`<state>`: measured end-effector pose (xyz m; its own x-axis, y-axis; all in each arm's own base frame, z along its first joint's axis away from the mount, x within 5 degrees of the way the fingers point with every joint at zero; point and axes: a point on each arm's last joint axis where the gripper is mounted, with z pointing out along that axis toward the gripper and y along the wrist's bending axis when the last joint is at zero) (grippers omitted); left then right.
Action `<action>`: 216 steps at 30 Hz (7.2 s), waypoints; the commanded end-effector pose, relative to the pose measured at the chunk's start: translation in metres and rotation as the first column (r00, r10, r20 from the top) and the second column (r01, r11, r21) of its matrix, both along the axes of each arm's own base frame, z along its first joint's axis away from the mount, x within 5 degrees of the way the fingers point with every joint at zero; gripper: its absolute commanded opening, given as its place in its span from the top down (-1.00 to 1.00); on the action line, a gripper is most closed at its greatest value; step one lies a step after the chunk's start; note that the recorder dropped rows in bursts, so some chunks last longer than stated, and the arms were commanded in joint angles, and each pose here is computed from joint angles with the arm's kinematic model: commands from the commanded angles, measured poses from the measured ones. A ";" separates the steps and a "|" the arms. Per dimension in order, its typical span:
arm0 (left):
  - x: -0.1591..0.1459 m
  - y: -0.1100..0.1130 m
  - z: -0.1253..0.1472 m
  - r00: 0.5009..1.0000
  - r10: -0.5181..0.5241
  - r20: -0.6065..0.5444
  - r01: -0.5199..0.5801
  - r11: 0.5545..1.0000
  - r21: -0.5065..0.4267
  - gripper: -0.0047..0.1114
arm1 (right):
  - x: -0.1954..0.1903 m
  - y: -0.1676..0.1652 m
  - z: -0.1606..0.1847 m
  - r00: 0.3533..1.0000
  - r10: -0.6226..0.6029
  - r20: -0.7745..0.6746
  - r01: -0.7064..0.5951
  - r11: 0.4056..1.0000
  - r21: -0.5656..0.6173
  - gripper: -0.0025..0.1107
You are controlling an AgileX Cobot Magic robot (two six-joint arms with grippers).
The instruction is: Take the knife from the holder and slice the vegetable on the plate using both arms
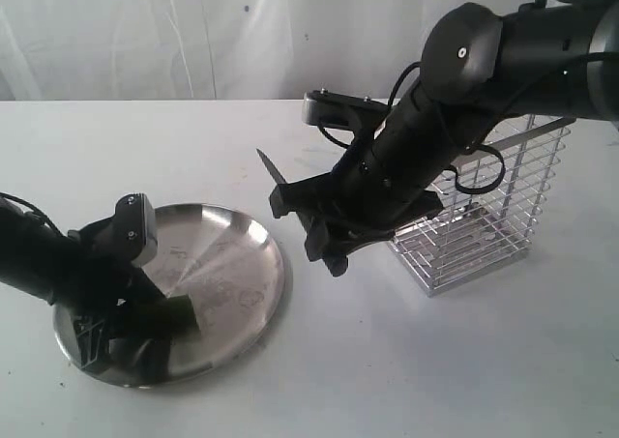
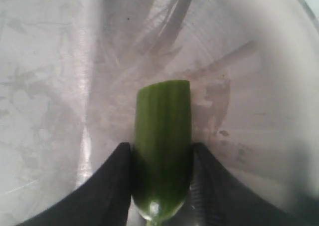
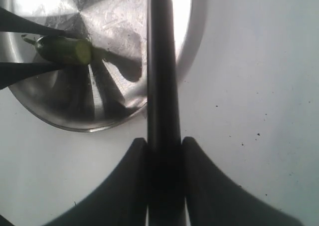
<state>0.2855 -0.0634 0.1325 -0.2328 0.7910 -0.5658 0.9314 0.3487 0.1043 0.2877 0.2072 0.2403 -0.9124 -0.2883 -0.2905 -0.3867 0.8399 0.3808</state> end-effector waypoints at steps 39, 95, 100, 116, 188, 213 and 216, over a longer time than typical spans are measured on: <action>0.011 0.003 0.054 0.975 0.097 0.199 -0.097 0.995 -0.011 -0.27 | 0.010 0.003 -0.003 0.997 -0.020 0.081 0.018 1.000 0.023 0.96; 0.042 0.030 0.026 0.609 0.455 -0.650 -0.793 0.322 -0.518 0.92 | -0.091 0.132 -0.064 0.992 -0.129 0.005 0.129 0.991 -0.039 0.96; 0.042 0.030 0.026 0.614 0.456 -0.644 -0.789 0.326 -0.520 0.92 | -0.091 0.132 -0.067 0.992 -0.129 0.001 0.128 0.990 -0.052 0.96; 0.042 0.030 0.025 0.665 0.454 -0.592 -0.746 0.374 -0.551 0.92 | -0.090 0.135 -0.074 0.990 -0.140 0.000 0.140 0.989 -0.048 0.96; 0.048 -0.004 -0.004 0.710 0.435 -0.553 -0.701 0.515 -0.494 0.92 | -0.091 0.138 -0.078 0.986 -0.163 0.035 0.164 0.985 -0.050 0.96; 0.044 0.002 -0.071 0.544 0.519 -0.659 -0.819 0.498 -0.284 0.92 | -0.092 0.136 -0.079 0.987 -0.161 0.026 0.163 0.984 -0.076 0.96; 0.045 0.004 -0.073 0.515 0.548 -0.660 -0.838 0.482 -0.254 0.92 | -0.092 0.136 -0.084 0.986 -0.168 0.017 0.169 0.981 -0.092 0.96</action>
<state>0.3363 -0.0681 0.0926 -0.8175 -0.0940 -0.5682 0.3806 0.6524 -0.6554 0.1952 0.3443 0.1604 -0.9451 -0.1557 -0.2874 -0.2454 0.9188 0.3093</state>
